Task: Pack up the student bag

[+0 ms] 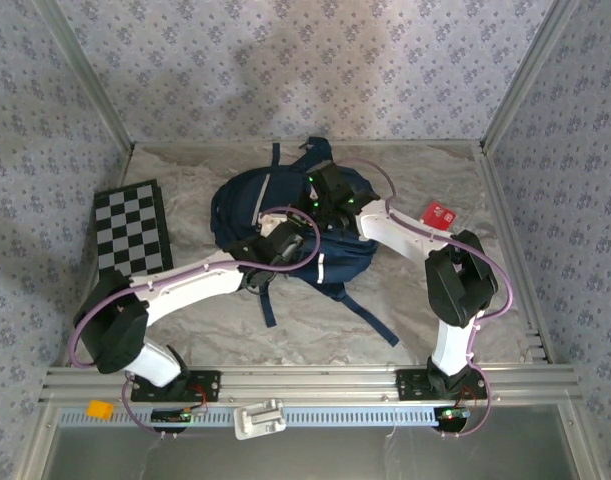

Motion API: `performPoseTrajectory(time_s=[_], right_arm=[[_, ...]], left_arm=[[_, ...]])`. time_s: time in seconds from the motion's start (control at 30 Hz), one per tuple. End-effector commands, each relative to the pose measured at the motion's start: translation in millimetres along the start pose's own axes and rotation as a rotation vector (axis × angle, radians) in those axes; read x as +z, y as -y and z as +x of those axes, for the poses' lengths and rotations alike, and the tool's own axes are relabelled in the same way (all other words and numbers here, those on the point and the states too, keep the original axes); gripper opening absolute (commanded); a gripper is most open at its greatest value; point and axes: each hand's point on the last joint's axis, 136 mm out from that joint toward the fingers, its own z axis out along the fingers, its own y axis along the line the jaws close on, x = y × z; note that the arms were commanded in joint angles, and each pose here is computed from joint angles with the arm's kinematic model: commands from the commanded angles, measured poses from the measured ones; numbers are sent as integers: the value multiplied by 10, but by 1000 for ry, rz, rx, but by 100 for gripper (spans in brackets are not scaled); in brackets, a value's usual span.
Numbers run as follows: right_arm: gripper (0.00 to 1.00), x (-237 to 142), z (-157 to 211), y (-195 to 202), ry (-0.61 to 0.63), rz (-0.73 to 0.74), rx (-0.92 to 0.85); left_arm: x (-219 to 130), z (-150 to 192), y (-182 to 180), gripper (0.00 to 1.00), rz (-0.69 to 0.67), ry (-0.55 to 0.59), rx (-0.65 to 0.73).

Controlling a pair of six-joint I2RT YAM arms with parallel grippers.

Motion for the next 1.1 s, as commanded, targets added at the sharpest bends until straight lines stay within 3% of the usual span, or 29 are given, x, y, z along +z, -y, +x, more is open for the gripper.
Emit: performPoseTrajectory(time_s=[0.0,0.17,0.3,0.53,0.63,0.83,1.07], right_arm=[[0,-238,-220,-649,63,-196,-63],[0,-227,-225,-653,63,-197,-61],[0,-214,-228,-664,60,-201,-57],[0,-212,-210,-650,53,-201,-55],[0,-216,-209,-652,53,-203,-56],[0,-159,-175,-609,38,-204,-46],[0,-115,-142,-555,21,-197,-43]], left_arm=[[-125,-61,132,49,103,3,82],[-171,-67,382,56,231,-14,149],[-106,-84,443,57,226,-23,139],[81,-218,341,44,120,-27,71],[110,-267,361,40,159,-35,27],[11,-471,526,38,243,29,68],[9,-659,528,30,241,55,79]])
